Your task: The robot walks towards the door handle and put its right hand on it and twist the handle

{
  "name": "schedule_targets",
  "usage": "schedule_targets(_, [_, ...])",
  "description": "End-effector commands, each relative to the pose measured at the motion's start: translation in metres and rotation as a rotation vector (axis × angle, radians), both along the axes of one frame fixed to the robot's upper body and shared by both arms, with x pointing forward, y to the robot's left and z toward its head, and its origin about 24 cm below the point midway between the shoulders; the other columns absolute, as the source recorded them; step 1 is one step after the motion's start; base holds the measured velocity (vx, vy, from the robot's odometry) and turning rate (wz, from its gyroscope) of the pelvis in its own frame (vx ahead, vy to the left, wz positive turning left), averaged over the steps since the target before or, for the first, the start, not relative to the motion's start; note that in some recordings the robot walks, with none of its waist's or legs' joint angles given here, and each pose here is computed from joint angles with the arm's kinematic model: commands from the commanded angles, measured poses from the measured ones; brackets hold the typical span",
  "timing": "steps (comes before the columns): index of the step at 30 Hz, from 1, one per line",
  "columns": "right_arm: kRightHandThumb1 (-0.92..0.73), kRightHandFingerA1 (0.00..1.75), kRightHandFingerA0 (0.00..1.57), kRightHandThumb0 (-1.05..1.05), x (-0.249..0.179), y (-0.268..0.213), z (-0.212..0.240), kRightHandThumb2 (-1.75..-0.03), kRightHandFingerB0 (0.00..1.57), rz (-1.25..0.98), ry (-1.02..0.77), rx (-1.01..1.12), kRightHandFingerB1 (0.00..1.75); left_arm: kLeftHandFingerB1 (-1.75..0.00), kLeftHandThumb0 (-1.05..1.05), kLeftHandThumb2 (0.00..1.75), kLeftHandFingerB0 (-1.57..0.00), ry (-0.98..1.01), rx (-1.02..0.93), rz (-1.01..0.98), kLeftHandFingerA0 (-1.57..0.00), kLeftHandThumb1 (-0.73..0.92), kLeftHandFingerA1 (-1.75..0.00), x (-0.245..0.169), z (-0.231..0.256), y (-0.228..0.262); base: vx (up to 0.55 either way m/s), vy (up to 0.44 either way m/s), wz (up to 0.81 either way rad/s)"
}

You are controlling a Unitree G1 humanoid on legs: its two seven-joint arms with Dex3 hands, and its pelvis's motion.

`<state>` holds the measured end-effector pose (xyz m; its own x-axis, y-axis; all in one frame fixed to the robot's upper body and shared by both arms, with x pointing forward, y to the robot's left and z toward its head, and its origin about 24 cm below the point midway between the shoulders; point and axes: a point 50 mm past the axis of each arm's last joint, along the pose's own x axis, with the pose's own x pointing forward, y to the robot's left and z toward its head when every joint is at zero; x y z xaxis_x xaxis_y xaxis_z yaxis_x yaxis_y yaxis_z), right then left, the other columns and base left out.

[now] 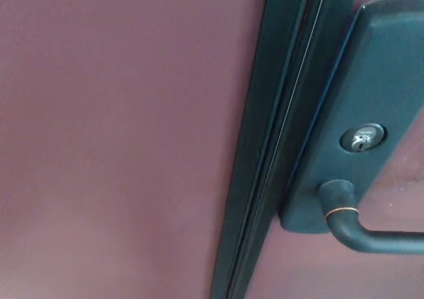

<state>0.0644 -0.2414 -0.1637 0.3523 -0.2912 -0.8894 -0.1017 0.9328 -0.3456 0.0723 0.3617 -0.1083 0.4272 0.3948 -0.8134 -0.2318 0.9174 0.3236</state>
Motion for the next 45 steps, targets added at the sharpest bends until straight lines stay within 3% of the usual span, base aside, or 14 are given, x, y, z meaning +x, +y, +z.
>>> schedule_targets(1, [-0.68,0.47,0.63,-0.24,0.003,-0.003,0.001,-0.6,0.44,0.006,-0.007,-0.004,0.38,-0.41,-0.12,0.58,-0.48,-0.011,-0.015,0.003,-0.65,0.64,-0.5,0.001,-0.001,-0.003,0.0,0.0,0.0])
schedule_targets(12, [-0.69,0.48,0.66,-0.24,0.012,-0.001,0.002,-0.6,0.46,0.025,-0.005,0.007,0.39,-0.41,-0.12,0.58,-0.48,-0.01,-0.017,0.015,-0.64,0.64,-0.49,0.003,-0.001,-0.003,-0.02,-0.057,0.03])
schedule_targets(22, [-0.69,0.46,0.6,-0.26,0.013,-0.002,0.002,-0.6,0.44,0.03,0.017,0.02,0.38,-0.41,-0.12,0.58,-0.48,-0.012,-0.019,0.01,-0.64,0.64,-0.49,-0.001,-0.002,-0.004,0.0,0.0,0.0])
schedule_targets(23, [-0.6,0.53,0.54,-0.34,0.015,-0.002,0.002,-0.73,0.39,0.018,0.004,0.035,0.45,-0.41,-0.12,0.58,-0.48,-0.016,-0.02,0.017,-0.64,0.64,-0.49,-0.001,-0.002,-0.003,0.0,0.0,0.0])
schedule_targets(27, [-0.6,0.53,0.54,-0.34,0.018,-0.002,0.003,-0.73,0.39,0.002,-0.015,0.059,0.45,-0.41,-0.12,0.58,-0.48,-0.023,-0.021,0.026,-0.64,0.64,-0.49,0.0,-0.001,-0.002,0.0,0.0,0.0])
schedule_targets(28, [-0.7,0.46,0.55,-0.26,0.042,-0.005,0.011,-0.61,0.4,-0.024,-0.129,0.115,0.38,-0.41,-0.12,0.58,-0.48,-0.044,-0.01,0.019,-0.64,0.64,-0.49,0.011,0.004,0.003,0.0,0.0,0.0])
schedule_targets(34, [-0.69,0.46,0.53,-0.28,0.047,-0.004,0.015,-0.61,0.4,-0.045,-0.224,0.167,0.38,-0.41,-0.12,0.58,-0.47,-0.055,-0.019,0.003,-0.64,0.64,-0.49,0.022,0.005,0.0,0.0,0.0,0.0])
schedule_targets(36, [-0.69,0.46,0.53,-0.28,0.047,-0.003,0.014,-0.61,0.39,-0.021,-0.201,0.16,0.38,-0.41,-0.12,0.58,-0.48,-0.058,-0.017,0.007,-0.64,0.64,-0.49,0.022,0.005,0.001,0.0,0.0,0.0])
schedule_targets(37, [-0.58,0.53,0.51,-0.36,0.042,-0.005,0.012,-0.74,0.37,0.007,-0.156,0.14,0.45,-0.41,-0.12,0.58,-0.48,-0.06,-0.014,0.002,-0.64,0.64,-0.49,0.02,0.005,0.001,0.0,0.0,0.0])
schedule_targets(40, [-0.58,0.53,0.51,-0.36,0.041,-0.006,0.012,-0.74,0.37,0.019,-0.136,0.131,0.45,-0.41,-0.12,0.58,-0.48,-0.062,-0.014,0.0,-0.64,0.64,-0.49,0.02,0.006,0.001,0.0,0.0,0.0])
schedule_targets(41, [-0.69,0.46,0.56,-0.29,0.041,-0.009,0.012,-0.6,0.41,0.036,-0.116,0.112,0.37,-0.41,-0.12,0.58,-0.47,-0.052,-0.01,-0.003,-0.64,0.64,-0.48,0.019,0.005,0.001,0.0,0.0,0.0])
schedule_targets(45, [-0.69,0.46,0.57,-0.29,0.039,-0.012,0.012,-0.6,0.41,0.043,-0.098,0.095,0.37,-0.41,-0.12,0.58,-0.47,-0.048,-0.011,0.001,-0.64,0.64,-0.49,0.019,0.004,0.0,0.0,0.0,0.0])
